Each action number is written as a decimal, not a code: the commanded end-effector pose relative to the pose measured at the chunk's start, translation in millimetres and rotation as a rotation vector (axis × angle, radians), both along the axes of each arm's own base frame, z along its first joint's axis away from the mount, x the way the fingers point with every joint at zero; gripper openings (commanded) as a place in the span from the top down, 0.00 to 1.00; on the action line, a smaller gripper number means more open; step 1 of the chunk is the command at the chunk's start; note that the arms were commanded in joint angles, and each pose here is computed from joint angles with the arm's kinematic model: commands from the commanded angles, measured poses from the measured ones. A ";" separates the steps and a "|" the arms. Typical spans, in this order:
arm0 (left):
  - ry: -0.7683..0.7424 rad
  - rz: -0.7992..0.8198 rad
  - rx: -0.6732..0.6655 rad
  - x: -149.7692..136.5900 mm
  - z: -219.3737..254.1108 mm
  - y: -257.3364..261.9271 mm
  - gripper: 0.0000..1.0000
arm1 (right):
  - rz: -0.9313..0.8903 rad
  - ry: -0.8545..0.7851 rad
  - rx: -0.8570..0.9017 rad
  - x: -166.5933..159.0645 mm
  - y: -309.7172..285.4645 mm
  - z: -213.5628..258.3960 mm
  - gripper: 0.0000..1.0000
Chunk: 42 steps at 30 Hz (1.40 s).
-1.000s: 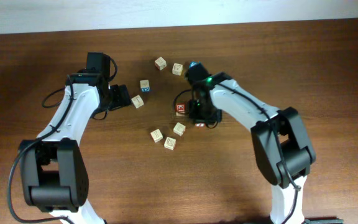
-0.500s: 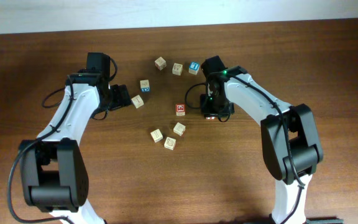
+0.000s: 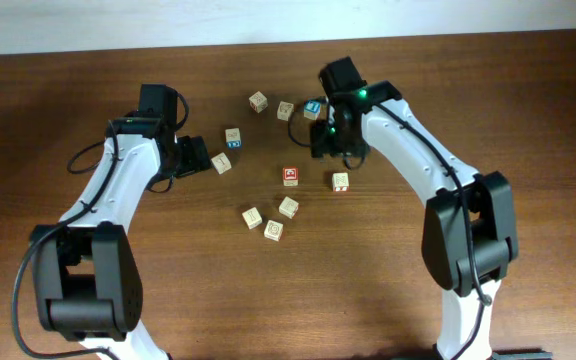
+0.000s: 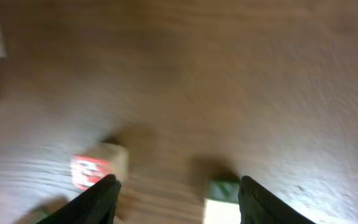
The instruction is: Rotate 5 blocks
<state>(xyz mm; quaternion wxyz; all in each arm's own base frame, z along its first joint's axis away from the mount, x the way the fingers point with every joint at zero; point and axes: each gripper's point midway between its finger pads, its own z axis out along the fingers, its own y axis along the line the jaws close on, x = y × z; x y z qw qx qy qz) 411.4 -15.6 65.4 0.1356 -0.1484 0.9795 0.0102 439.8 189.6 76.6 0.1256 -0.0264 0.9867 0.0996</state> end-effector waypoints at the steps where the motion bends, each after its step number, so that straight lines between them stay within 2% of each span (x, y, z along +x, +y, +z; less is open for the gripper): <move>1: -0.013 0.012 -0.007 5.0 3.8 -0.3 0.01 | 0.013 -0.031 0.015 -2.9 41.6 -5.9 0.40; 8: -0.014 0.013 -0.008 5.1 3.9 -0.3 0.01 | -0.014 -0.081 -0.094 -5.2 73.4 -44.8 0.47; 13: -0.013 0.013 -0.008 5.0 3.8 -0.3 0.01 | -0.028 -0.067 -0.126 -8.8 72.6 -56.3 0.60; 16: -0.013 0.013 -0.008 5.0 3.8 -0.3 0.01 | -0.029 -0.052 -0.139 -12.1 69.4 -57.7 0.64; 19: -0.013 0.013 -0.008 5.0 3.8 -0.3 0.01 | -0.042 -0.029 -0.148 -16.9 65.4 -57.5 0.62; 22: -0.013 0.013 -0.008 5.0 3.8 -0.3 0.01 | -0.045 -0.018 -0.142 -14.8 65.1 -37.6 0.50; 25: -0.014 0.013 -0.008 5.1 3.9 -0.3 0.01 | -0.081 0.002 -0.121 -13.6 65.8 -17.1 0.49; 27: -0.014 0.013 -0.008 5.1 3.9 -0.3 0.01 | -0.091 0.019 -0.109 -16.4 67.4 -17.4 0.50; 30: -0.014 0.013 -0.008 5.1 3.9 -0.3 0.01 | -0.084 0.049 -0.123 -22.0 67.3 -29.5 0.56; 35: -0.014 0.013 -0.008 5.1 3.9 -0.3 0.01 | -0.077 0.111 -0.168 -31.0 61.3 -53.3 0.57; 38: -0.013 0.013 -0.008 5.0 3.8 -0.3 0.01 | -0.076 0.122 -0.175 -33.6 60.4 -54.9 0.61; 42: -0.013 0.013 -0.008 5.0 3.8 -0.3 0.01 | -0.063 0.136 -0.188 -38.6 59.7 -55.7 0.62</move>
